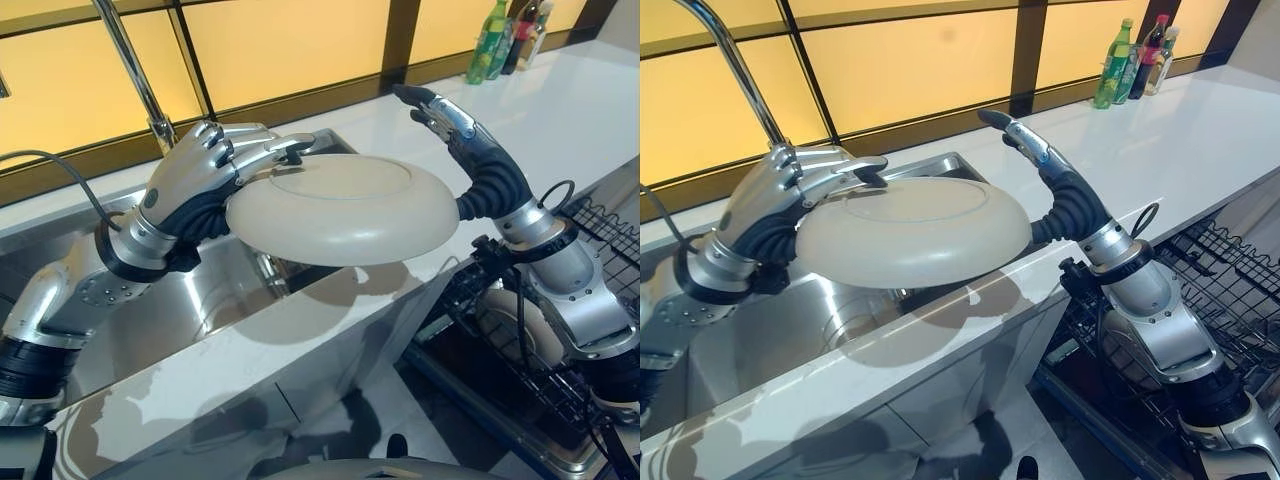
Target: Pick up plates and place into dishwasher.
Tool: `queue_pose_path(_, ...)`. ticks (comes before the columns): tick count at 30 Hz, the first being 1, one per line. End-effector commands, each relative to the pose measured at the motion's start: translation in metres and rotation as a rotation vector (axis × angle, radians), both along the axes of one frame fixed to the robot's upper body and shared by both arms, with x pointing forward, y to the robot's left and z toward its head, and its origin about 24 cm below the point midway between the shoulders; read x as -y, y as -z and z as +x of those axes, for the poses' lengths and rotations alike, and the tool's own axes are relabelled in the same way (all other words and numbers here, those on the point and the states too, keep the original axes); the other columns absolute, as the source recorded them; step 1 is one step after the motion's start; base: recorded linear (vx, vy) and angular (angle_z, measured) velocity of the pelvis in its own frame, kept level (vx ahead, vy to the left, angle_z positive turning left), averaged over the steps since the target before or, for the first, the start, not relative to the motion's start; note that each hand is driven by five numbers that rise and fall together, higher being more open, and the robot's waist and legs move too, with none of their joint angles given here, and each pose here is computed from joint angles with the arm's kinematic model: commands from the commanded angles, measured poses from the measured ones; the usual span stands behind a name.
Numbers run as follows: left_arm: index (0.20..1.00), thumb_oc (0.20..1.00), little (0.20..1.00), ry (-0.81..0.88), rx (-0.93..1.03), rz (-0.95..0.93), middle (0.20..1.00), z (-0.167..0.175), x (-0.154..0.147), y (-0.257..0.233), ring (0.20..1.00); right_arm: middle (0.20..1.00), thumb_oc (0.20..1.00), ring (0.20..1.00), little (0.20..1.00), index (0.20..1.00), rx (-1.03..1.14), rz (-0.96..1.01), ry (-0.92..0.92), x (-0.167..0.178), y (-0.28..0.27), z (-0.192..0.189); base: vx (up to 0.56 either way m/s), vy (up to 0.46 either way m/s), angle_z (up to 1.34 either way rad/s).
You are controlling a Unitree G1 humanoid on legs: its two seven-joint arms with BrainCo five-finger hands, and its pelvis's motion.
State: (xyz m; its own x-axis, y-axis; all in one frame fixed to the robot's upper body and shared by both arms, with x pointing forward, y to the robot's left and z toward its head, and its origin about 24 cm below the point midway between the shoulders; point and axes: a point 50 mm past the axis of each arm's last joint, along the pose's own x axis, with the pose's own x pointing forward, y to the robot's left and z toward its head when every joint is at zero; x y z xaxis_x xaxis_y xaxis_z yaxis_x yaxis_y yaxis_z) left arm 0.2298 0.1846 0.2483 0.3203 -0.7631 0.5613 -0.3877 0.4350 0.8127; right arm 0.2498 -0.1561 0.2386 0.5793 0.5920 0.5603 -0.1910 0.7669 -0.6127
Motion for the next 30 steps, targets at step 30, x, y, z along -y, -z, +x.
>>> queue_pose_path(30, 0.200, 0.200, 0.200, 0.068, -0.292, -0.397, 0.200, 0.018, 0.016, 0.036, 0.200, 1.000, 1.000, 1.000, 1.000, 1.000, -0.068, 0.150, -0.376, -0.054, 0.002, -0.025, -0.01, -0.013, -0.02)
